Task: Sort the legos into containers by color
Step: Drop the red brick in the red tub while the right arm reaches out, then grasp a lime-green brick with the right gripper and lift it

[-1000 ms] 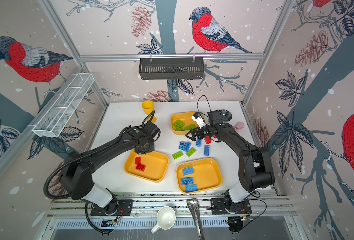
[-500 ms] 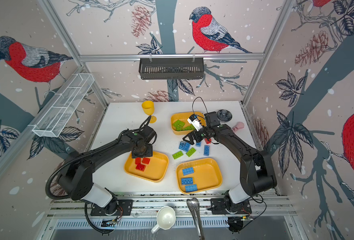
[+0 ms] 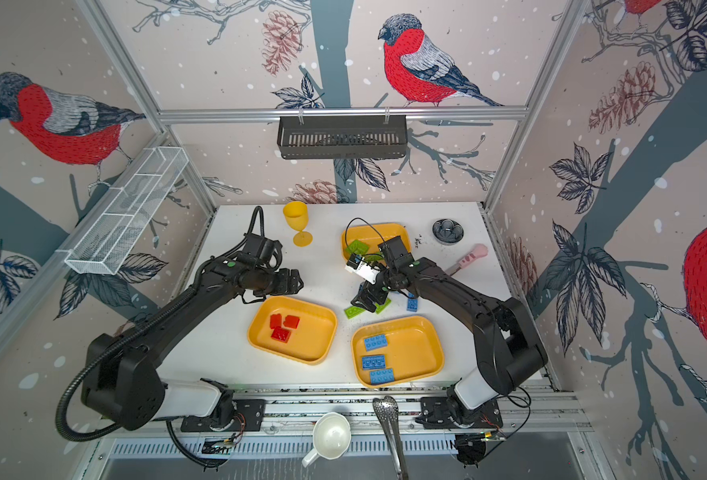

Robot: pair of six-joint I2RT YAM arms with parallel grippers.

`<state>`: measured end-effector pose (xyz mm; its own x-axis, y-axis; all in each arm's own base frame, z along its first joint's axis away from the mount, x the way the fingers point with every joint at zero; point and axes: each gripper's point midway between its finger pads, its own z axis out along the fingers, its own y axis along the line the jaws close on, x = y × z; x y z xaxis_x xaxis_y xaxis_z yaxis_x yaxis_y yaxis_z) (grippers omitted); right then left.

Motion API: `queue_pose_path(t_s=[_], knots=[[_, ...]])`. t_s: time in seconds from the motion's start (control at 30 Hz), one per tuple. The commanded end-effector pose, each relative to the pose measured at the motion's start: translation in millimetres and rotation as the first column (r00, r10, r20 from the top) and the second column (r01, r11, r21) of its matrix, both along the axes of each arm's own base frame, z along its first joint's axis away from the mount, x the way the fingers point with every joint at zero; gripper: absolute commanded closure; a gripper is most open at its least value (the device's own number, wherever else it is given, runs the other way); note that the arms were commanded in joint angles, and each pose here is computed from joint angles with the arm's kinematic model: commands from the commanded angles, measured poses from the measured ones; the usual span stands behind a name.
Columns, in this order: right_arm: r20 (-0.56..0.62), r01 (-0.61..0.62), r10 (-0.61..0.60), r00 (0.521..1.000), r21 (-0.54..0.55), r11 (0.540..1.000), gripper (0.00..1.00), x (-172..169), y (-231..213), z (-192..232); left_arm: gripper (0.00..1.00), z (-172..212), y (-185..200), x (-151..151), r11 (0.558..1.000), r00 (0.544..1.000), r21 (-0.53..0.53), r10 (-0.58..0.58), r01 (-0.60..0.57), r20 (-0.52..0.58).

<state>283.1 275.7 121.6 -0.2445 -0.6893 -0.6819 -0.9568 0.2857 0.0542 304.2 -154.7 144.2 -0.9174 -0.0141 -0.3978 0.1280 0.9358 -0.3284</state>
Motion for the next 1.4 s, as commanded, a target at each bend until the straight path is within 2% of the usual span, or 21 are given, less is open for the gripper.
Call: queue_pose_path(t_s=[0.0,0.27,0.33,0.37,0.53,0.77,1.1,1.37], knots=[[0.072,-0.09,0.097,0.993,-0.09,0.992,0.03,-4,1,-16,0.12,10,-10,6,0.995,0.995,-0.061,-0.078,0.082,0.057],[0.064,-0.187,0.207,0.976,-0.23,0.955,0.15,-15,8,-52,0.06,9,-5,11,0.994,0.995,-0.093,-0.056,0.063,0.077],[0.059,-0.201,0.222,0.973,-0.251,0.947,0.28,-16,9,-60,0.06,8,-2,12,0.994,0.996,-0.095,-0.049,0.056,0.08],[0.063,-0.207,0.232,0.971,-0.27,0.94,0.31,-16,8,-65,0.06,8,1,12,0.994,0.996,-0.097,-0.042,0.049,0.079],[0.075,-0.221,0.258,0.963,-0.322,0.921,0.3,-13,13,-79,0.03,13,5,13,0.991,0.995,-0.128,-0.02,0.032,0.095],[0.065,-0.24,0.279,0.958,-0.352,0.905,0.34,-10,18,-92,0.03,2,7,4,0.99,0.997,-0.137,-0.015,0.025,0.073],[0.0,-0.268,0.288,0.958,-0.368,0.89,0.54,-20,16,-107,0.03,0,10,0,0.991,0.997,-0.133,-0.008,0.018,0.072],[-0.001,-0.258,0.277,0.961,-0.37,0.893,0.69,-22,13,-102,0.03,-1,10,-1,0.99,0.998,-0.139,-0.01,0.019,0.068]])
